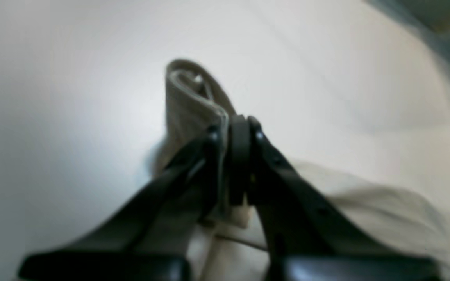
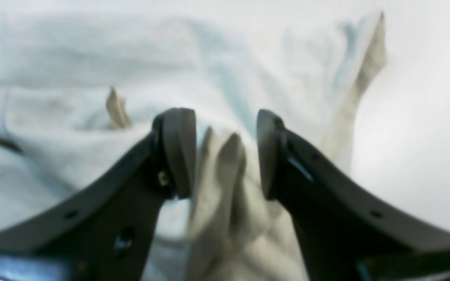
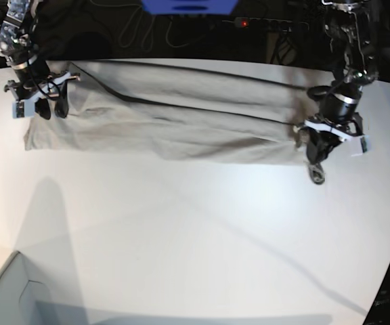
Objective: Layout the t-shirt on the table in an organized manner, then fold the t-shirt properly
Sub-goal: 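Carry the strip end with the left gripper toward the right gripper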
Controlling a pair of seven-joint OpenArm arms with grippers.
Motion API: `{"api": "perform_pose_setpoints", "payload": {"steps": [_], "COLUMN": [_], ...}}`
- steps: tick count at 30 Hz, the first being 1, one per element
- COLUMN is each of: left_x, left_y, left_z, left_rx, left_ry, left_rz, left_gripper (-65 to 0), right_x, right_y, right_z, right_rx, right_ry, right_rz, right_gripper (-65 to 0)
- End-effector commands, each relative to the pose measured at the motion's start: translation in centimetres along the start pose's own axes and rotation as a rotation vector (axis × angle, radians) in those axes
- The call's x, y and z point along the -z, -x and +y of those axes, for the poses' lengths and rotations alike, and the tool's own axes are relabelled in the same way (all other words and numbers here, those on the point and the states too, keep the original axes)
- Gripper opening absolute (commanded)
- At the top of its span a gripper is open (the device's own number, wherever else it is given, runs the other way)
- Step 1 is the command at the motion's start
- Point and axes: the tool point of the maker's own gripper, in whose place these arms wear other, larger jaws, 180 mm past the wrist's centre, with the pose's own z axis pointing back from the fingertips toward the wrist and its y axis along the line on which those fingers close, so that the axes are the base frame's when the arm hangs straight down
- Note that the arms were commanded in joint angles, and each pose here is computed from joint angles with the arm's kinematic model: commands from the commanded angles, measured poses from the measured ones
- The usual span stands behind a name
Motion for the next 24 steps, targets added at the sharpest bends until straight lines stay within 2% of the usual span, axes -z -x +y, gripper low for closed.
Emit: {"api": "perform_pose_setpoints", "payload": {"steps": [1, 7, 13, 18, 24], "left_x": [0.1, 1.3, 1.7, 1.8, 1.8], "left_y": [0.0, 5.4, 8.1, 10.2, 12.9], "left_z": [-1.6, -11.6, -18.5, -22.5, -24.3], "left_rx": [0.001, 0.037, 0.086, 0.138, 0.148], "left_ry": [0.04, 0.255, 0.359, 0.44, 0.49], "left_rz": [-0.014, 0.107, 0.147, 0.193, 0.265], "left_gripper": [-64.8, -64.8, -64.8, -64.8, -64.8], "right_x": [-0.3, -0.2, -0.2, -0.2, -0.2], "right_y": [-1.2, -1.3, -1.3, -1.3, -1.3], "right_z": [-0.3, -0.3, -0.3, -0.3, -0.3], "right_rx": [-0.008, -0.008, -0.008, -0.009, -0.009], "right_ry": [-0.001, -0.001, -0.001, -0.001, -0.001], "right_rz": [-0.043, -0.045, -0.045, -0.046, -0.046], "right_gripper": [-38.8, -38.8, -38.8, -38.8, -38.7]}}
